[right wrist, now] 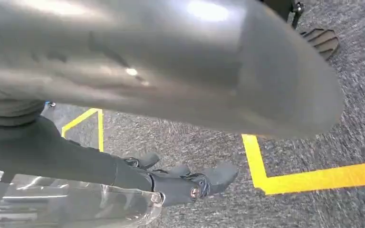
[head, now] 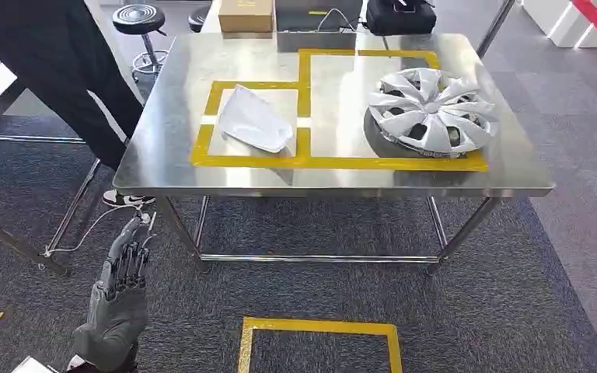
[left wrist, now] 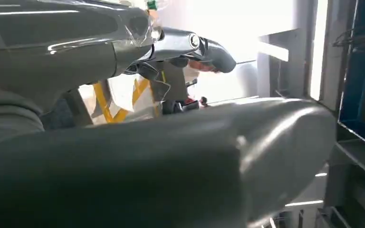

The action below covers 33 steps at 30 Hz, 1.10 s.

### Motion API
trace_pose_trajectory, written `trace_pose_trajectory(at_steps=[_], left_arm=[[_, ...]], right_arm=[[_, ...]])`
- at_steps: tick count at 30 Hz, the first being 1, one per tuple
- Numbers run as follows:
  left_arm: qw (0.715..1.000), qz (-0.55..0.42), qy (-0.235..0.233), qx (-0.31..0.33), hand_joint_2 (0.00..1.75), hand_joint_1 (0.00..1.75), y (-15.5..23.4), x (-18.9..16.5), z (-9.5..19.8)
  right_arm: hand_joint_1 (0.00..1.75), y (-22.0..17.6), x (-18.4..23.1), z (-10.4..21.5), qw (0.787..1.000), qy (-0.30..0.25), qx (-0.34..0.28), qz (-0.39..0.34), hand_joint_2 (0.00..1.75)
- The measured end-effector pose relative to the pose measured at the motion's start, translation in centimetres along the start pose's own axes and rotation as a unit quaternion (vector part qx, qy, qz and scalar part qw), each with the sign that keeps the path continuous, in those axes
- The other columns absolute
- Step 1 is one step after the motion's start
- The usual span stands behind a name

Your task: Take the parts from the cabinet and place them on the table.

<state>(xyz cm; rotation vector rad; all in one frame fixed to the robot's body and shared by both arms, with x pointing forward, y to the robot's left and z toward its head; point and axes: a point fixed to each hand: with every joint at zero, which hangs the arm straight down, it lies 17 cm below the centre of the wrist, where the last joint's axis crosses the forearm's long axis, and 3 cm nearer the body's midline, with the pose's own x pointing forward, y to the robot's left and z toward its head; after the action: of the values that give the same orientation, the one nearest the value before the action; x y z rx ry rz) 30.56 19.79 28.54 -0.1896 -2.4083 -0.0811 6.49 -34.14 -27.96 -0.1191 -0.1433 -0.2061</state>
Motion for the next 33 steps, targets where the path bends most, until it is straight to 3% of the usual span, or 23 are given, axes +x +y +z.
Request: trace_pose_trajectory(at_steps=[14,23,33], left_arm=[[0.998,0.030,0.017,-0.055,0.00,0.00,-2.3,-4.4,-1.8],[0.996,0.039,0.043,-0.066,0.00,0.00,-2.9,-6.3,-0.9],[0.996,0.038,0.037,-0.067,0.00,0.00,-2.8,-6.5,-1.7]], right_arm=[[0.00,0.4,1.1,0.0,1.000,-0.009,0.007,-0.024,0.00],[0.00,0.5,0.8,0.1,0.999,-0.008,0.009,-0.032,0.00],[0.00,1.4,0.5,0.1,0.999,-0.008,0.018,-0.033,0.00]])
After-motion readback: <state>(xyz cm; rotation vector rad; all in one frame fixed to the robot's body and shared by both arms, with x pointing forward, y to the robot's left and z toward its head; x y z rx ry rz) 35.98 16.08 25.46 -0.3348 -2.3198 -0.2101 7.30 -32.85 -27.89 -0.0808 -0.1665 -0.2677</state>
